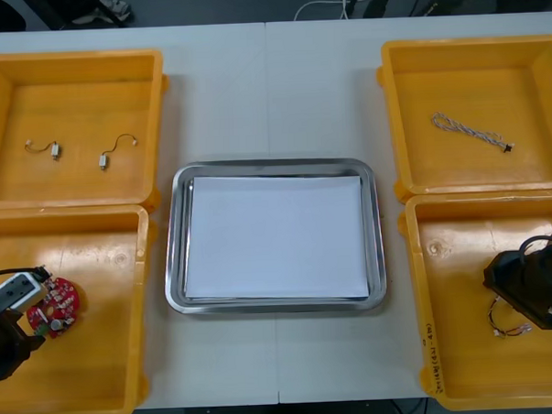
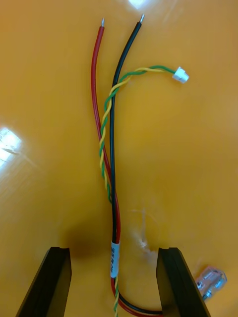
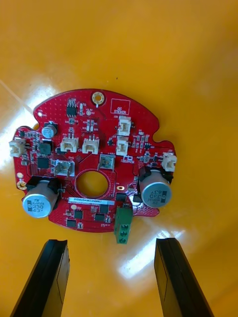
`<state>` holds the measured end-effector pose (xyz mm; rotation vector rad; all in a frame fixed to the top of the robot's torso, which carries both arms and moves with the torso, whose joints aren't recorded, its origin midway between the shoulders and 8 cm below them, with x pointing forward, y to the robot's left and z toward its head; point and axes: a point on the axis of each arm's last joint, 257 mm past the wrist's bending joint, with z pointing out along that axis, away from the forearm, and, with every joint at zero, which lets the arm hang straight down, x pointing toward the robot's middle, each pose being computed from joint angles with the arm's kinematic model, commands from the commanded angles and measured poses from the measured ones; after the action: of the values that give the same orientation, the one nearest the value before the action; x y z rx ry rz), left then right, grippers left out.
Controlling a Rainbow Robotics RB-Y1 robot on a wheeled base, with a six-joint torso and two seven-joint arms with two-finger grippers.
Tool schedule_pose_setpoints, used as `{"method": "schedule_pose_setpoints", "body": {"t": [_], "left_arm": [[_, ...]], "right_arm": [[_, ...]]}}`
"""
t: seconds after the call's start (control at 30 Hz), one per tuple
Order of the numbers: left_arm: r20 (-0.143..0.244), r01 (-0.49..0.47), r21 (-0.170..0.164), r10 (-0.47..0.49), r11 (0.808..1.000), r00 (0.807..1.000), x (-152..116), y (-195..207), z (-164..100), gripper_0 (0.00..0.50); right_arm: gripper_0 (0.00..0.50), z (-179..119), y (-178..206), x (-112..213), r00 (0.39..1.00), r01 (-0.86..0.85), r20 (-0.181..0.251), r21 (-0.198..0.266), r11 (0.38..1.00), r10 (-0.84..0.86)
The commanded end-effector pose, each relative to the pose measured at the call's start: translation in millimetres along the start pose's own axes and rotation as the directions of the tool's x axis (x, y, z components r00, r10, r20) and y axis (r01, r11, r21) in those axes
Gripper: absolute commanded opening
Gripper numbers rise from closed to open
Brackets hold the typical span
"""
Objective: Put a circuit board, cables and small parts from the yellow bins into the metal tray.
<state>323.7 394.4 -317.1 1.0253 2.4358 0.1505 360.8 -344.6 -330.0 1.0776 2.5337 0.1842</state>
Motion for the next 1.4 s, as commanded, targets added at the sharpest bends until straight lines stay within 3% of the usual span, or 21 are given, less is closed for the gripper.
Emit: {"method": "schedule_pose_setpoints", "body": {"t": [0.03, 0.6, 0.67, 0.7, 0.73, 0.8, 1.07, 1.4], "left_arm": [[-0.016, -0.136, 0.016, 0.136, 0.991, 0.991, 11, -11, 5, 0.500], [-0.005, -0.158, 0.029, 0.158, 0.987, 0.987, 2, -17, 13, 0.500], [-0.009, -0.155, 0.029, 0.156, 0.987, 0.988, 3, -16, 15, 0.500], [-0.009, -0.154, 0.029, 0.155, 0.988, 0.988, 3, -15, 15, 0.500], [-0.010, -0.153, 0.028, 0.153, 0.988, 0.988, 3, -13, 16, 0.500], [-0.012, -0.152, 0.027, 0.152, 0.988, 0.988, 4, -12, 16, 0.500], [-0.003, -0.157, 0.015, 0.157, 0.987, 0.988, -3, -6, 16, 0.500], [0.017, -0.168, 0.022, 0.168, 0.985, 0.986, -17, -9, 20, 0.500]], "right_arm": [[0.500, 1, 13, 2, 1.000, -0.011, -0.005, -0.030, 1.000, 0.010], [0.500, 9, 13, 9, 0.999, -0.048, -0.025, -0.046, 0.998, 0.047], [0.306, 9, 13, 10, 0.998, -0.049, -0.028, -0.046, 0.998, 0.048], [0.147, 9, 12, 10, 0.998, -0.050, -0.028, -0.044, 0.998, 0.049], [0.056, 9, 12, 10, 0.998, -0.048, -0.028, -0.045, 0.998, 0.047], [0.000, 9, 12, 10, 0.999, -0.045, -0.028, -0.045, 0.998, 0.044], [0.000, 6, 11, 3, 0.998, -0.053, -0.020, -0.051, 0.997, 0.053], [0.000, -26, 13, -17, 0.998, -0.062, -0.014, -0.038, 0.997, 0.061]]}}
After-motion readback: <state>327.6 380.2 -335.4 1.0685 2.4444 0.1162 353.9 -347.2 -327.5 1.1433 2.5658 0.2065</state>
